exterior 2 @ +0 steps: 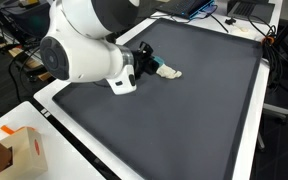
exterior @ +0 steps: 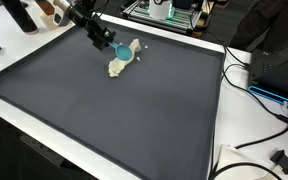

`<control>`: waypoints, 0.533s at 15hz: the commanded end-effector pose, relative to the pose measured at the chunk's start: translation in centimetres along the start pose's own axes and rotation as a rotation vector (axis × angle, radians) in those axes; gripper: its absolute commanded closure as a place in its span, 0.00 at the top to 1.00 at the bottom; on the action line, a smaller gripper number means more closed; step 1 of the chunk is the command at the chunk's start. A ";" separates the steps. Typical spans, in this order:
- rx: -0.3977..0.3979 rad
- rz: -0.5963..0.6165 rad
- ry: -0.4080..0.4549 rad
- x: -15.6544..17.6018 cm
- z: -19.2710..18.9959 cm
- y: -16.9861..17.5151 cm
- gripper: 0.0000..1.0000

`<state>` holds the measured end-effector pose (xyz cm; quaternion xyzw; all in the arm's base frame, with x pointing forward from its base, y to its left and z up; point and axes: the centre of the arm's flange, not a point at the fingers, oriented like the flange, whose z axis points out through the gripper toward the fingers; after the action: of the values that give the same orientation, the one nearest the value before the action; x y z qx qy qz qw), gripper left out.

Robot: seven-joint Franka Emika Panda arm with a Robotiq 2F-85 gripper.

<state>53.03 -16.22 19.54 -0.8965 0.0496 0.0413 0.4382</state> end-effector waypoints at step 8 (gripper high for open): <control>-0.160 -0.036 -0.087 0.4 1.9 2.3 0.25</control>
<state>53.91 -15.72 20.14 -0.9074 0.0234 0.0525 0.4164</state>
